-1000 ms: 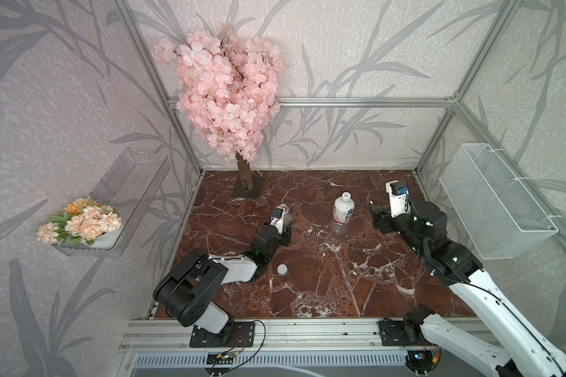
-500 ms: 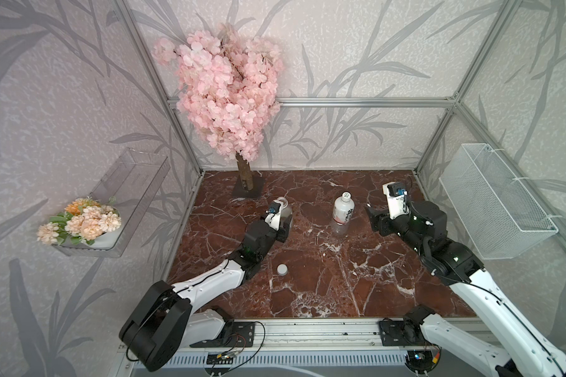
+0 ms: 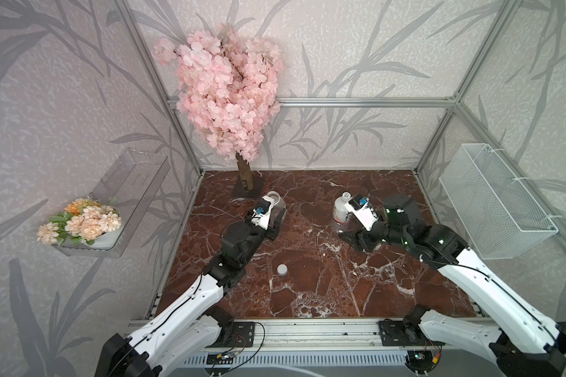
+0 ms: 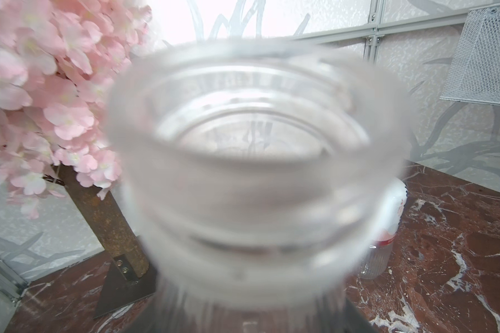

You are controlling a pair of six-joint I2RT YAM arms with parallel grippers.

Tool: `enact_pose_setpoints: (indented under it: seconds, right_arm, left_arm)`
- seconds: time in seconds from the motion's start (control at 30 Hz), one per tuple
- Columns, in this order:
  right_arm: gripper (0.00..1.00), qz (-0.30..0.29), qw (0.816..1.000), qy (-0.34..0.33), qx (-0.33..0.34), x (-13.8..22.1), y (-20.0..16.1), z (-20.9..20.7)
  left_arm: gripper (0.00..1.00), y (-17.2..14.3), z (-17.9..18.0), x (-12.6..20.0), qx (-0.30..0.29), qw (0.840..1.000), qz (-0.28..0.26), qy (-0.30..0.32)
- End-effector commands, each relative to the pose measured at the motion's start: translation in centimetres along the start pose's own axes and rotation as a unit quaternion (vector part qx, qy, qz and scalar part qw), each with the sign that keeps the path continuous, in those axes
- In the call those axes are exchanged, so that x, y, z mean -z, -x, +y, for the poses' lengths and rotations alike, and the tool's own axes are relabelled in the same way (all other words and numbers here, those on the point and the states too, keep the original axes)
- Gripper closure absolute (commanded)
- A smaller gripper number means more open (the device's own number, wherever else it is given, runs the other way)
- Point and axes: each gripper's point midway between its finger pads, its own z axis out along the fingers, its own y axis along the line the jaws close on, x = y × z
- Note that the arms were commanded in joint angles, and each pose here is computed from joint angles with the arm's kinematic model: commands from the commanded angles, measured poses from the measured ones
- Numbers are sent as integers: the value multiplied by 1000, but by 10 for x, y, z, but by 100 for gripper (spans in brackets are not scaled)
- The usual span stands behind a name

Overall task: Screw on the bottle caps
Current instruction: Adjust the plastic bottle.

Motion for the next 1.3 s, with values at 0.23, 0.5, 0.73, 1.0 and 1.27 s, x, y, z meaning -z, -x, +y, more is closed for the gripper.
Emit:
enact_pose_setpoints:
  seconds: [0.23, 0.5, 0.73, 1.0, 1.27]
  right_arm:
    - [34, -55, 996, -45, -60, -17, 40, -20]
    - [82, -108, 990, 0, -96, -52, 97, -17]
    - [93, -118, 986, 51, -106, -65, 111, -1]
    - [93, -108, 981, 123, -108, -75, 117, 28]
    - [93, -89, 979, 144, -116, -86, 111, 38]
  left_arm:
    - [40, 41, -13, 32, 7, 996, -64, -66]
    - [40, 63, -41, 41, 17, 983, -91, -157]
    - [40, 78, -47, 46, 29, 976, -116, -181]
    - [40, 84, -53, 42, 44, 971, -127, -199]
    - [40, 95, -49, 38, 41, 970, -145, -191]
